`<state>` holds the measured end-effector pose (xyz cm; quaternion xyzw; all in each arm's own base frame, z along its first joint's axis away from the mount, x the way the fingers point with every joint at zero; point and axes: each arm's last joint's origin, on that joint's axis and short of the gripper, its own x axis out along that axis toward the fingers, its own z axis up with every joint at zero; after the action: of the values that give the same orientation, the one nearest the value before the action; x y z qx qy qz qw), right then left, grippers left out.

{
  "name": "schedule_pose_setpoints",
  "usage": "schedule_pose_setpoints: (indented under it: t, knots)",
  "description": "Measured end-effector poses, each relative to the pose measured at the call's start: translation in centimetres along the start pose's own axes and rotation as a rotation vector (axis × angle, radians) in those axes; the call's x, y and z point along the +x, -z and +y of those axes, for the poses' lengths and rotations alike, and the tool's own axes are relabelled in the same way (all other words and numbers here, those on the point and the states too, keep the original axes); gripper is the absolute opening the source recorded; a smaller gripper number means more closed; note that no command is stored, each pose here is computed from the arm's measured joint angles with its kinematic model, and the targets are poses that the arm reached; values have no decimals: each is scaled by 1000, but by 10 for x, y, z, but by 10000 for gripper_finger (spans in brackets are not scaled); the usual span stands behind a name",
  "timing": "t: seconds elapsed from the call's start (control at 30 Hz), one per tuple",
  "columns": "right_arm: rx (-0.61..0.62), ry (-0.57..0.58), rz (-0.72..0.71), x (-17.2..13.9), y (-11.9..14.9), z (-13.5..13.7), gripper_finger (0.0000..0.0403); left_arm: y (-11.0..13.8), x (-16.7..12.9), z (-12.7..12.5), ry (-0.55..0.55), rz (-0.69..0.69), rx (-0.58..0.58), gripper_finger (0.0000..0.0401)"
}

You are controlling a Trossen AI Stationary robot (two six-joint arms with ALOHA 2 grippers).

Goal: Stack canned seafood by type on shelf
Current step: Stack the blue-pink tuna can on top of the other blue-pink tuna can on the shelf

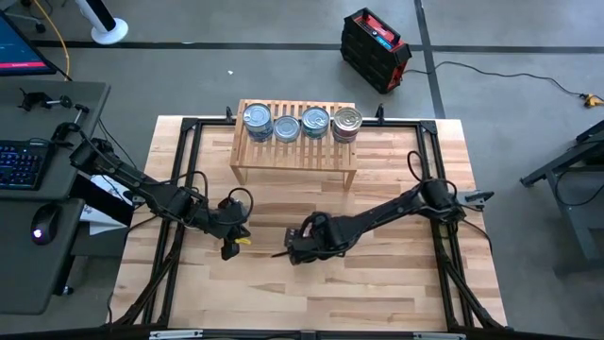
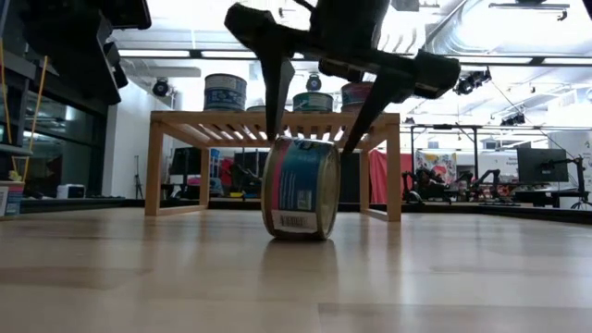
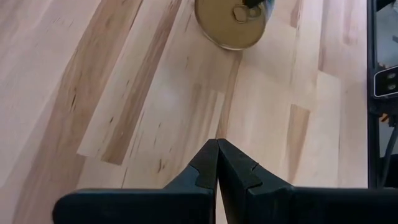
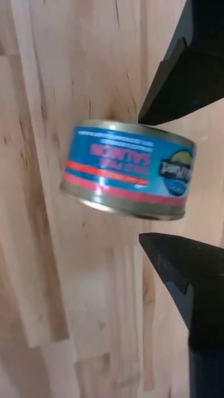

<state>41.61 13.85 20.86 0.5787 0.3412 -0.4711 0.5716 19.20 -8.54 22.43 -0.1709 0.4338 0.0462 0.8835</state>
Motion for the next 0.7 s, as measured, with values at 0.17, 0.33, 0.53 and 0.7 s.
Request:
schedule_pose_setpoints:
  t: [0.17, 0.33, 0.53, 0.7]
  knots:
    - [-32, 23, 11, 11, 2, 0, 287, 0, 0, 0, 1, -1, 0, 0]
    - [-82, 38, -3, 16, 0, -1, 269, 0, 0, 0, 0, 0, 0, 0]
    - [-160, 77, -19, 14, -3, -4, 164, 0, 0, 0, 2, -3, 0, 0]
    - [-368, 180, 19, -12, -4, -19, 166, 0, 0, 0, 1, -2, -12, 0]
